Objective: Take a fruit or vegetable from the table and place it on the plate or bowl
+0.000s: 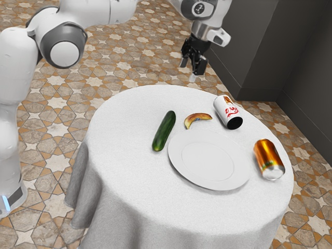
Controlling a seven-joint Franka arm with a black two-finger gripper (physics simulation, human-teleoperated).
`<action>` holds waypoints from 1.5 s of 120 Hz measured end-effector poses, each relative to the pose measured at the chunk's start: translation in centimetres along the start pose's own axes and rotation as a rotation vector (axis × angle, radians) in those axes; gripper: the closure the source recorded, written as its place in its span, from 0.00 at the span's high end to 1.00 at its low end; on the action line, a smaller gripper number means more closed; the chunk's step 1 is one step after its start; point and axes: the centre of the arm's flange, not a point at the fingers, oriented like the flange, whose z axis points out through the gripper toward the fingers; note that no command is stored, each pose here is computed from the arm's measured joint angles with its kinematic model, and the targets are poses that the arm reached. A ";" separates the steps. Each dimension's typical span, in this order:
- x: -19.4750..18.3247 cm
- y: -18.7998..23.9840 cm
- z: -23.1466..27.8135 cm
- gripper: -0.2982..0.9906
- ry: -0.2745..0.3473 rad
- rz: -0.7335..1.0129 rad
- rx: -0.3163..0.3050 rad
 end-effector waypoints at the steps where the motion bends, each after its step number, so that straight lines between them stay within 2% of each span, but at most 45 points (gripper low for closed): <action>1: 0.0 0.1 0.0 0.77 0.003 0.002 0.002; 13: 0.4 -0.2 -0.3 0.77 0.034 0.007 0.022; 22: 0.6 1.3 -0.7 0.77 0.050 0.037 0.072; 31: 0.9 2.3 -0.7 0.77 0.058 0.053 0.097; 52: 2.3 0.5 0.7 0.77 0.088 0.022 0.106; 81: 2.8 1.3 0.1 0.77 0.137 0.024 0.108; 112: 4.8 1.0 3.4 0.77 0.124 -0.019 0.020; 124: 6.3 0.5 9.2 0.77 0.083 -0.028 0.000; 131: 6.8 -0.1 11.4 0.77 0.084 -0.034 -0.008; 137: 7.4 -0.3 12.4 0.77 0.096 -0.035 -0.014; 154: 10.1 -0.3 11.5 0.77 0.196 -0.021 -0.015; 180: 10.4 1.3 11.1 0.77 0.236 0.017 -0.032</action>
